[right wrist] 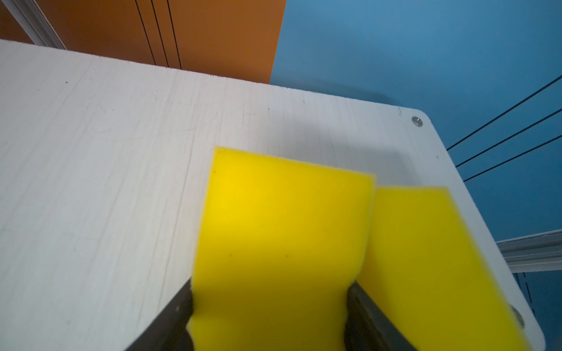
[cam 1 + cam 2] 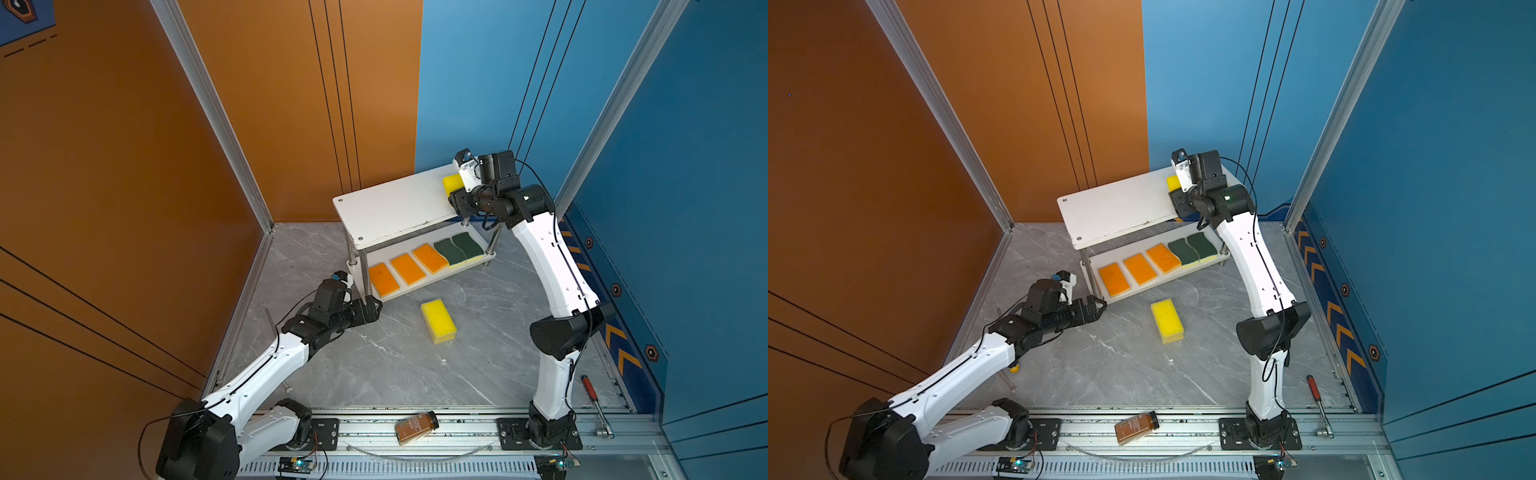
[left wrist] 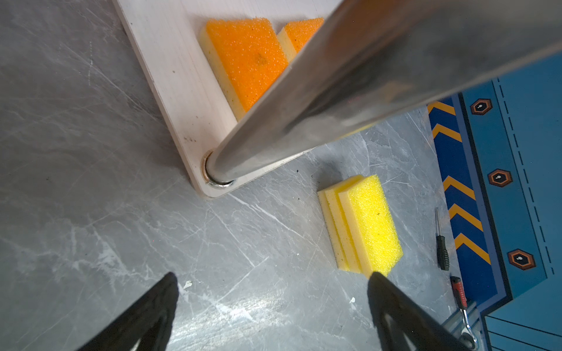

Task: Arrange cleaning sponges on a shelf
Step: Place the cleaning sponge at the shelf.

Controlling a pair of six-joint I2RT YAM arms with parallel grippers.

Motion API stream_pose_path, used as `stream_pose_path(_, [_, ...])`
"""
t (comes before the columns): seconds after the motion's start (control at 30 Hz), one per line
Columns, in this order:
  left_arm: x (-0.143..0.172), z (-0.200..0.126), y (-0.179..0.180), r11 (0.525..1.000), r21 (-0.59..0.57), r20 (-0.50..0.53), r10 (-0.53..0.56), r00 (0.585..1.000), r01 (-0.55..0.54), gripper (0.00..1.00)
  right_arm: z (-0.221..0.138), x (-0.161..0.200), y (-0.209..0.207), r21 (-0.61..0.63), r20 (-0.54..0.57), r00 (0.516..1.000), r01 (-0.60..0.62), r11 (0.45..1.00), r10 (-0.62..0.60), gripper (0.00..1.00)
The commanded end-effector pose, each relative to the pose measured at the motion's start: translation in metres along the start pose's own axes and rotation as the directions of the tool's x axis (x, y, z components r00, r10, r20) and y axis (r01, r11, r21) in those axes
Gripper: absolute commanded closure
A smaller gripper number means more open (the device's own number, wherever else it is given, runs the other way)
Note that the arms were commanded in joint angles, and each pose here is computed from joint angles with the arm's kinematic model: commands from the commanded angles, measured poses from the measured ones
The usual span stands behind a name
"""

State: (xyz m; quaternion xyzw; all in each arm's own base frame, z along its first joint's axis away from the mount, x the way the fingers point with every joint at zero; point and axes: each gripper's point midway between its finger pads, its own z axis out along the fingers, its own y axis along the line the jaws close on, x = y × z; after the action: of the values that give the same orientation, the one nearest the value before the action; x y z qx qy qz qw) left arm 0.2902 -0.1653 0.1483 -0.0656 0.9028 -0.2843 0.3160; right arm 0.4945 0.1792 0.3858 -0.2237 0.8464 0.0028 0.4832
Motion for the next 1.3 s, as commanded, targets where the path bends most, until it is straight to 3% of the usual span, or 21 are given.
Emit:
stream_pose_path(0.0, [-0.002, 0.001, 0.001, 1.0, -0.02, 0.001, 0.019, 1.0, -0.019, 0.02, 0.009, 0.004, -0.005, 0.022, -0.014, 1.0, 0.001, 1.0, -0.001, 0.3])
stream_pose_path(0.17, [-0.002, 0.003, 0.001, 1.0, -0.022, -0.008, 0.02, 1.0, -0.02, 0.02, 0.006, 0.001, -0.006, 0.025, -0.004, 1.0, 0.014, 1.0, -0.014, 0.23])
stream_pose_path(0.73, [-0.006, 0.004, -0.004, 1.0, -0.014, -0.007, 0.021, 1.0, -0.021, 0.02, -0.008, -0.008, -0.009, 0.033, 0.035, 0.999, 0.024, 0.999, -0.025, 0.16])
stream_pose_path(1.27, [-0.006, 0.004, -0.006, 1.0, -0.006, -0.006, 0.023, 1.0, -0.023, 0.02, -0.059, -0.024, -0.015, 0.04, 0.136, 0.991, 0.009, 0.999, -0.014, 0.06])
